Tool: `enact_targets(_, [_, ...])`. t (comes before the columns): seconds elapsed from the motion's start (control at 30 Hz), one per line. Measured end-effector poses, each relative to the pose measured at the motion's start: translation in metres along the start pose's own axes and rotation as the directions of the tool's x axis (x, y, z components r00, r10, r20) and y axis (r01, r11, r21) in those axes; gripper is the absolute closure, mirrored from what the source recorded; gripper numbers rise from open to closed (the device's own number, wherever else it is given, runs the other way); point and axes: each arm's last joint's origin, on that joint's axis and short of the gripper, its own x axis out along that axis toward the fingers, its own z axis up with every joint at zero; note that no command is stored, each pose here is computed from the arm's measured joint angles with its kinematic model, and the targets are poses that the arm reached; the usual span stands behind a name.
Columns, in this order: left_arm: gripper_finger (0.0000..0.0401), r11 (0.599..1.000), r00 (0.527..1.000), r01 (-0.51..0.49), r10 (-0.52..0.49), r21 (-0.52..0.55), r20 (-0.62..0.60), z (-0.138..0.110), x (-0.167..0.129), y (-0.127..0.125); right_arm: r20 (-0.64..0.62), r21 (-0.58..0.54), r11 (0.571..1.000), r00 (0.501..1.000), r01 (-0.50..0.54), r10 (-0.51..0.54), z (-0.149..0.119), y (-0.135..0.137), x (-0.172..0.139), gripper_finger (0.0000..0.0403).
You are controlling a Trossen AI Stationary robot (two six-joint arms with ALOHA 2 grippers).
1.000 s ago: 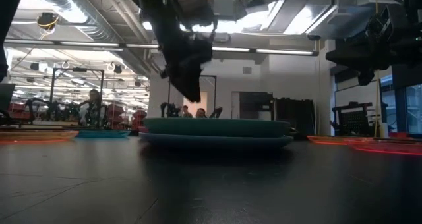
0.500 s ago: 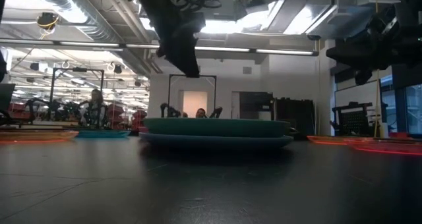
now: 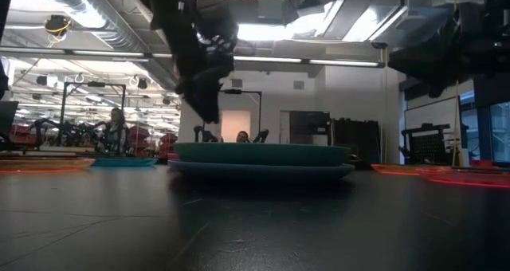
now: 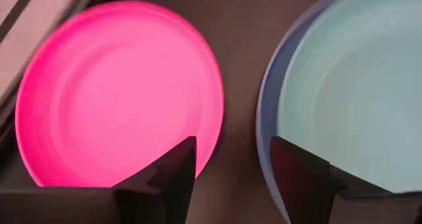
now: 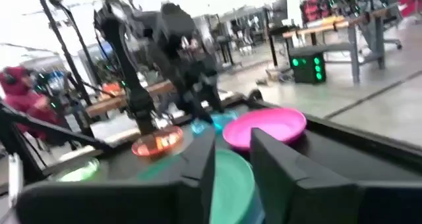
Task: Stack plastic plates
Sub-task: Stack the large pink plate on top of the stacked plates
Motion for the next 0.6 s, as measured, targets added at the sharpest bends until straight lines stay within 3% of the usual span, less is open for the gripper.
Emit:
enact_targets(0.2, [0.0213,0.994,0.996,0.034,-0.025,0.108,-0.088,-0.021,0.015,0.008,-0.003,0.007,0.994,0.994,-0.108,0.108,0.001,0.005,0.003,0.0262])
enact_targets(0.43, [0.0213,0.943,0.986,0.061,-0.007,0.327,-0.166,-0.047,0.029,0.01,-0.041,0.056,0.984,0.984,-0.171,0.173,-0.001,0.007,0.004,0.0261])
enact_targets(0.6, [0.0213,0.912,0.991,-0.015,0.067,0.41,-0.112,-0.054,0.038,0.011,-0.051,0.069,0.974,0.975,-0.214,0.217,-0.001,0.008,0.004,0.0264])
